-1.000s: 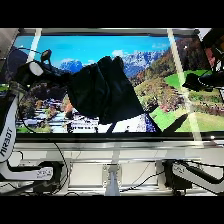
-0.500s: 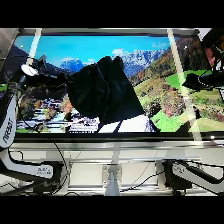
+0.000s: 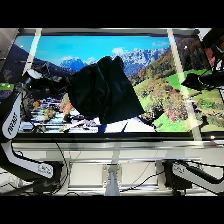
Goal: Fold the clothes and pants, and hang the long-sleeved shirts on hangers.
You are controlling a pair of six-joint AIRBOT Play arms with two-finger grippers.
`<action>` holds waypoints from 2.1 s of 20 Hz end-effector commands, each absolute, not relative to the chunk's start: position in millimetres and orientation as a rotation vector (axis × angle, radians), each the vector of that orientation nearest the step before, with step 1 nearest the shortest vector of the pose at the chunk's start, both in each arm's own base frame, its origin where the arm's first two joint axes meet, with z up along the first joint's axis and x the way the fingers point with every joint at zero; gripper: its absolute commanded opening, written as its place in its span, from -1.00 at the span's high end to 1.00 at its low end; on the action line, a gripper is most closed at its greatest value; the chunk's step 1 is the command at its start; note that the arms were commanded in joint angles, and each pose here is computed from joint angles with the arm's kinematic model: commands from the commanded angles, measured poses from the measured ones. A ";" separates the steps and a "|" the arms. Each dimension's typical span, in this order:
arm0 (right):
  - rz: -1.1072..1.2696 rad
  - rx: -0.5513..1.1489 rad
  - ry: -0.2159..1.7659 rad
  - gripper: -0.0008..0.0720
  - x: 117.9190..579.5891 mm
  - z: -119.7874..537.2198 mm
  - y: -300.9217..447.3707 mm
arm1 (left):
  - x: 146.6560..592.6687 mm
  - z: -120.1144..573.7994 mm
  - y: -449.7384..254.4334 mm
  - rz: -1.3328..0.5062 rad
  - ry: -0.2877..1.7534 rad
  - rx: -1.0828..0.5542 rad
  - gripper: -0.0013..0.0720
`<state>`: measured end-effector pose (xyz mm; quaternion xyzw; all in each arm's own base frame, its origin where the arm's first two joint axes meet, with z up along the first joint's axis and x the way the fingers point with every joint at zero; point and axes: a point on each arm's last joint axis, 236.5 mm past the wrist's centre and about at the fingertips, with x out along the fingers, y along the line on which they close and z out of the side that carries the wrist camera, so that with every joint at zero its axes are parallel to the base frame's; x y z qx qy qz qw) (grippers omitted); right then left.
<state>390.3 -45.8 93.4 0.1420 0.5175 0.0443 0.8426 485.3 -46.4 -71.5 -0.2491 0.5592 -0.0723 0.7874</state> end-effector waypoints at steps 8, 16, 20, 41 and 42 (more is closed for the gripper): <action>0.083 0.299 1.063 0.33 397.0 96.0 -48.6 | 483.6 -81.9 -48.6 -0.156 1.218 -0.404 0.86; 0.079 0.296 1.057 0.33 398.1 96.6 -49.6 | 487.7 -28.2 -46.8 -0.193 1.108 -0.309 0.87; 0.086 0.306 1.053 0.33 398.7 97.5 -47.2 | 483.6 61.7 -32.5 -0.177 0.924 -0.226 0.87; 0.185 0.394 1.092 0.33 388.9 101.4 -18.6 | 232.7 41.8 -246.6 -0.643 1.270 -0.685 0.86; 0.185 0.394 1.092 0.33 388.9 101.4 -18.6 | 234.1 50.2 -265.1 -0.672 1.231 -0.725 0.86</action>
